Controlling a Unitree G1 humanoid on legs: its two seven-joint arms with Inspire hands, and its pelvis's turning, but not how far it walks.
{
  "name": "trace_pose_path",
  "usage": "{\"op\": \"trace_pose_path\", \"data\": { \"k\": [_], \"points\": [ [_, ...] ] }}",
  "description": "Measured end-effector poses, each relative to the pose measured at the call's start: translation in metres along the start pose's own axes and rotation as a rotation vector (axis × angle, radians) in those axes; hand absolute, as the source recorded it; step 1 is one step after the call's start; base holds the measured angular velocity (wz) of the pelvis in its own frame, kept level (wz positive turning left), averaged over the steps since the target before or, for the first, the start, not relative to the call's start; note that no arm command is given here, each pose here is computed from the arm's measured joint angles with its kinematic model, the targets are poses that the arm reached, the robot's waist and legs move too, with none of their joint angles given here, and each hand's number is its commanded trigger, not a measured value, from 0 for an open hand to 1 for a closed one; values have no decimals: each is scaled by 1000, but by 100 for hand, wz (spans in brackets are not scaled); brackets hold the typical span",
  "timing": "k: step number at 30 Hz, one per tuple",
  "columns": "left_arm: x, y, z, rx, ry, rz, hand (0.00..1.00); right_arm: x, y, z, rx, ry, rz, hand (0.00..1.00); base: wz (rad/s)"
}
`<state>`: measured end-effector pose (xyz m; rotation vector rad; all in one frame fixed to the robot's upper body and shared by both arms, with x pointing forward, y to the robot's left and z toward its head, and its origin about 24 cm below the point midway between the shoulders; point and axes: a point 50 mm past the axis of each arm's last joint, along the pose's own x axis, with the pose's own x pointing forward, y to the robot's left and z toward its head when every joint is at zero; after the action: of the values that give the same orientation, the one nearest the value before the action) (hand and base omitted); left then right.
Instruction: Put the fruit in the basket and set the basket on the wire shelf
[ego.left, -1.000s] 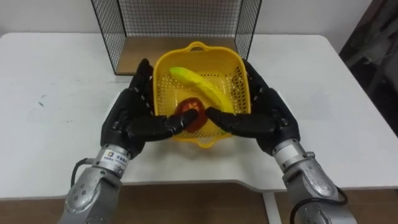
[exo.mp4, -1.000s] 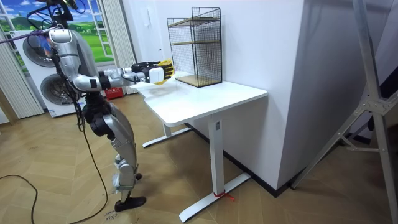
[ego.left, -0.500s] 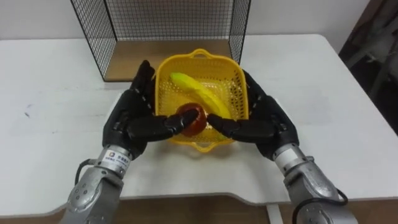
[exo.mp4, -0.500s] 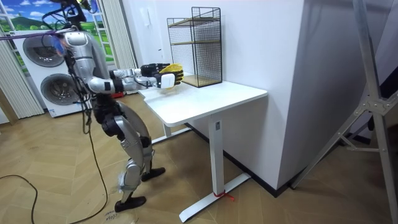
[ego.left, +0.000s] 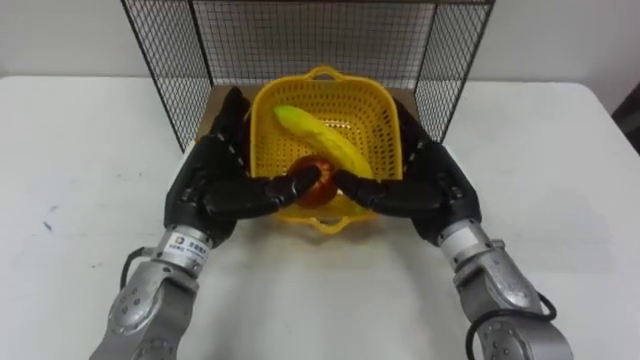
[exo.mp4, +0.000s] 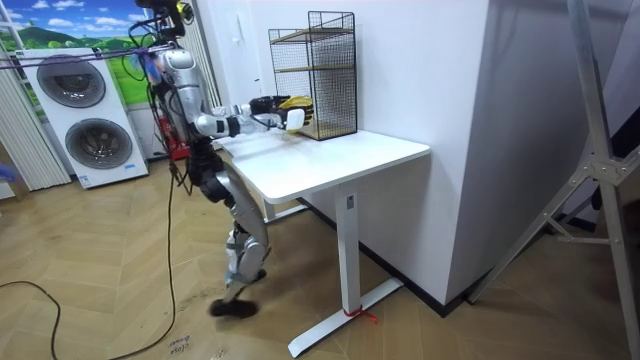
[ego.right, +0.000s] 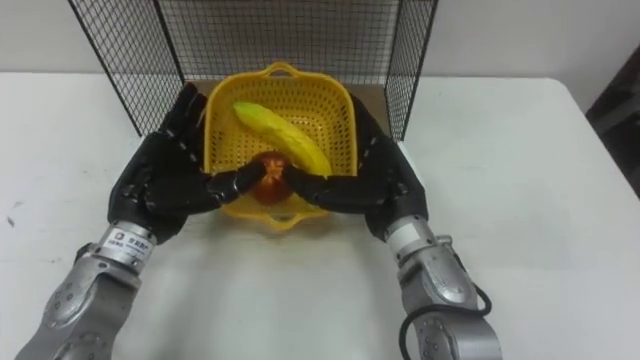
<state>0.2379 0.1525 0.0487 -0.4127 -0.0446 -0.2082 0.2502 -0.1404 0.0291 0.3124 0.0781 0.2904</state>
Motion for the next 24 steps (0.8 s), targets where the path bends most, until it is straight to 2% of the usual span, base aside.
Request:
{"op": "trace_pose_path", "data": {
  "k": [5,24],
  "points": [
    [3,0,3,12,-3,-6,0,2,0,0,-9,4,5,0,28],
    [6,-2,6,37,-15,10,0,5,2,12,-69,-31,27,0,-1]
  ]
}}
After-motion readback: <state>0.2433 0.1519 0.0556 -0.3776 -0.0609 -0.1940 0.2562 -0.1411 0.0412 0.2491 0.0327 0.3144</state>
